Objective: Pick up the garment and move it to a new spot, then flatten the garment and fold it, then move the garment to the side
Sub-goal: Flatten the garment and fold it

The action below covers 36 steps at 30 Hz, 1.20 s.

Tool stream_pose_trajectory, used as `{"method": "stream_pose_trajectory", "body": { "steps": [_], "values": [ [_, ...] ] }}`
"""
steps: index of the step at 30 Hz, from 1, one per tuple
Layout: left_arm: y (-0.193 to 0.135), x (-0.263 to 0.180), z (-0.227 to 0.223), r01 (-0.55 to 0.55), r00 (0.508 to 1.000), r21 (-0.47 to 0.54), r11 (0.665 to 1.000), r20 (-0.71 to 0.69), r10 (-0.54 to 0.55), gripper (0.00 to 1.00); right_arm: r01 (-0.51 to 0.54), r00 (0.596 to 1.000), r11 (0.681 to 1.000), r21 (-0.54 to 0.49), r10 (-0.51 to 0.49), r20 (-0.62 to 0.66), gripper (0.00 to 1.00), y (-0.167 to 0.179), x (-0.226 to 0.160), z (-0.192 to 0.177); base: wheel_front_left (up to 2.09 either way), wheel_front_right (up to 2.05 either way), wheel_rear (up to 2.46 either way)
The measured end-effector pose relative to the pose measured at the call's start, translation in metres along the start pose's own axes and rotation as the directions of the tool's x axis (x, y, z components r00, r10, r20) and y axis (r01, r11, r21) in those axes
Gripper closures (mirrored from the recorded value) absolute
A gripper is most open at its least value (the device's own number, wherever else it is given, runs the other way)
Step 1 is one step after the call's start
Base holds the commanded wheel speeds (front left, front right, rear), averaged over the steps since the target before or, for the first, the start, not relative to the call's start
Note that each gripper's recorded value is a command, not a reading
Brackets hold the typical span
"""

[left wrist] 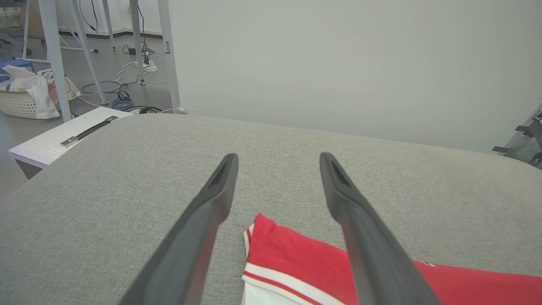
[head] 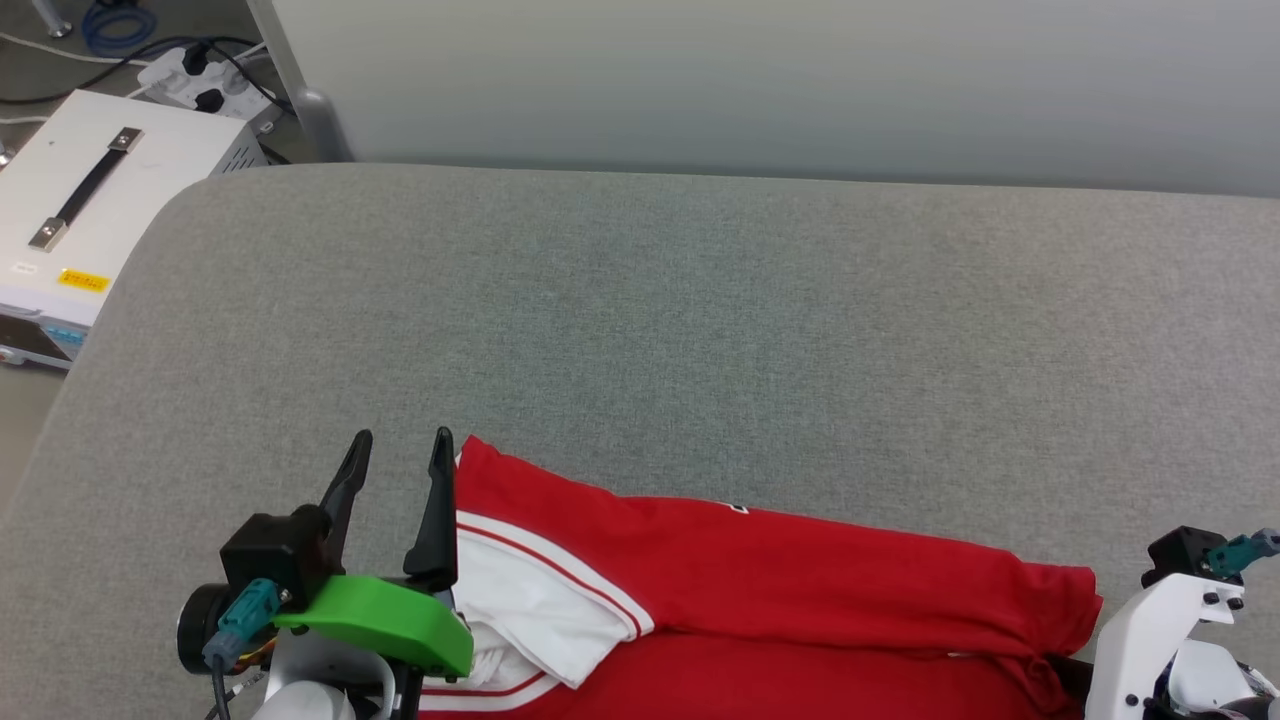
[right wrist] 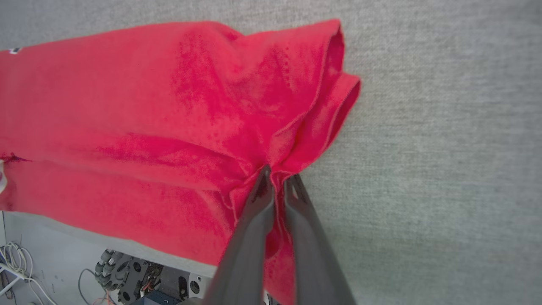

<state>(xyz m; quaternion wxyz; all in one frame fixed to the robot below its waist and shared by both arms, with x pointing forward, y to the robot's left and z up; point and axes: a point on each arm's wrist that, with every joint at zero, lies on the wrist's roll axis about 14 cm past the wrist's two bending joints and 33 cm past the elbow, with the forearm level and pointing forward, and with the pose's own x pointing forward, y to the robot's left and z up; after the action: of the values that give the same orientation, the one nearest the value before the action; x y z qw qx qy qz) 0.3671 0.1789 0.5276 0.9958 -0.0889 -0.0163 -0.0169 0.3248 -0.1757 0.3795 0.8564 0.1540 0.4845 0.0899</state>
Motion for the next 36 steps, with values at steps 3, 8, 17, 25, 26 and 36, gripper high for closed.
{"method": "stream_pose_trajectory", "body": {
  "steps": [3,8,17,25,26,36],
  "values": [
    [-0.003,-0.004,0.001,0.005,1.0,0.004,1.0,0.0,-0.005,0.0,0.012,1.0,1.0,-0.003,-0.011,0.023,1.0,-0.004,-0.009,0.005,0.0,0.0,0.0],
    [-0.008,-0.008,0.004,0.021,1.0,0.012,1.0,0.0,-0.021,0.0,0.079,0.994,0.996,0.039,-0.082,0.071,1.0,-0.033,-0.031,0.015,0.0,0.0,0.0],
    [-0.017,-0.01,0.005,0.048,0.999,0.02,0.999,-0.006,-0.048,0.0,0.225,0.961,0.965,0.137,-0.242,0.131,1.0,-0.091,-0.075,0.029,0.0,0.0,0.0],
    [-0.019,-0.015,0.004,0.053,0.998,0.025,0.998,-0.017,-0.053,0.0,-0.245,0.963,0.883,0.4,0.174,0.205,1.0,-0.016,-0.068,0.044,0.0,0.0,0.0],
    [-0.018,-0.016,0.004,0.052,0.998,0.025,0.998,-0.019,-0.051,0.0,-0.285,0.954,0.869,0.405,0.218,0.205,1.0,-0.009,-0.068,0.045,0.0,0.0,0.0],
    [-0.01,-0.018,0.002,0.023,0.999,0.022,0.999,-0.027,-0.022,0.0,-0.677,0.692,0.562,0.476,0.706,0.15,1.0,0.117,-0.04,0.032,0.0,0.0,0.0]
  ]
}}
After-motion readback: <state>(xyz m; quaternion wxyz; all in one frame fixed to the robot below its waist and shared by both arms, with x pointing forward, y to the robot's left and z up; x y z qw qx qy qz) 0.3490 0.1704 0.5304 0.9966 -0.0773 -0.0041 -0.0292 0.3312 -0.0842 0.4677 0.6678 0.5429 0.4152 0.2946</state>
